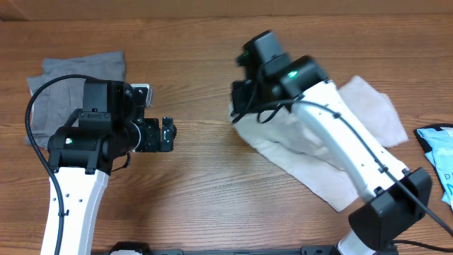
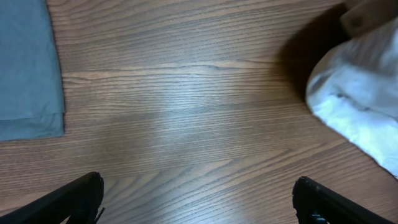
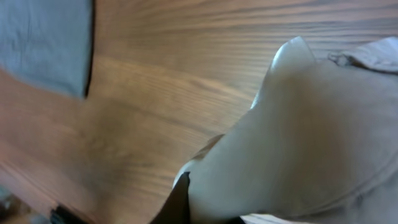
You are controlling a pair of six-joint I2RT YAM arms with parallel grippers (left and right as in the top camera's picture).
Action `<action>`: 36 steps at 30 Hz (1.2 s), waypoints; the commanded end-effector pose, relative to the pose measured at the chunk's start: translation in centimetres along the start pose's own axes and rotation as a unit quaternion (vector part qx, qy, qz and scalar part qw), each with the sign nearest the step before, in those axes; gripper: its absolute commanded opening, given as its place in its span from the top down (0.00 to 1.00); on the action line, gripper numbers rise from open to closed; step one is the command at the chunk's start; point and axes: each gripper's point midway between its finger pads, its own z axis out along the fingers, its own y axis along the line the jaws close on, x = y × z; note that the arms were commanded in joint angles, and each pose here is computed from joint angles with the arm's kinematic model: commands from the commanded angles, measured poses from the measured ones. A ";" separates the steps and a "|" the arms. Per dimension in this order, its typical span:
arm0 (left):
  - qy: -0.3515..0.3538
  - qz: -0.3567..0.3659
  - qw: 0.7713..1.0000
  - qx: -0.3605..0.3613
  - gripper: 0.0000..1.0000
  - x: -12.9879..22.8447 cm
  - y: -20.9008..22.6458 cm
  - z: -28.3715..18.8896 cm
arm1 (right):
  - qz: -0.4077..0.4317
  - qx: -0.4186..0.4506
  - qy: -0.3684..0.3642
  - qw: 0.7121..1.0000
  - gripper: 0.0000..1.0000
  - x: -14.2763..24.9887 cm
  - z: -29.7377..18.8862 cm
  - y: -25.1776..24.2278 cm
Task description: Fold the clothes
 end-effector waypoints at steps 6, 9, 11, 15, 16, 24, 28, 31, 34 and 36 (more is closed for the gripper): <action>-0.015 0.015 1.000 0.011 0.00 -0.9 -0.7 -0.4 | -0.051 0.102 -0.041 0.993 0.39 -0.6 -1.4 -1.6; -0.020 0.019 0.999 0.037 0.00 -1.2 -1.6 -0.4 | -0.017 0.123 -0.037 0.992 0.40 -1.0 -2.1 -4.4; -0.019 0.025 0.998 0.047 0.00 -1.3 -2.2 -0.1 | 0.024 0.136 -0.036 0.990 0.40 -1.4 -2.7 -6.7; 0.000 0.040 0.999 0.029 0.00 -1.4 -2.2 1.9 | 0.111 0.159 -0.016 0.981 0.39 -1.0 -4.6 -12.5; 0.011 0.042 0.999 0.023 0.00 -1.3 -2.2 2.8 | 0.129 0.157 -0.012 0.979 0.39 -0.9 -5.0 -13.7; 0.103 0.060 0.993 -0.001 0.00 -0.3 -1.1 12.7 | 0.170 0.074 -0.015 0.983 0.41 -0.8 -8.5 -17.7; 0.130 0.118 0.983 0.047 0.07 0.3 -2.0 17.6 | 0.159 0.073 -0.039 0.984 0.40 -1.0 -10.4 -17.7; 0.153 0.157 0.970 0.105 0.25 1.6 -3.1 20.0 | 0.152 0.072 -0.052 0.984 0.39 -1.0 -11.3 -17.3; 0.172 0.176 0.954 0.174 0.51 3.1 -4.7 21.4 | 0.152 0.073 -0.055 0.984 0.38 -0.9 -11.5 -17.2; 0.182 0.179 0.941 0.222 0.82 4.1 -5.8 21.6 | 0.152 0.074 -0.055 0.984 0.37 -0.9 -11.5 -17.3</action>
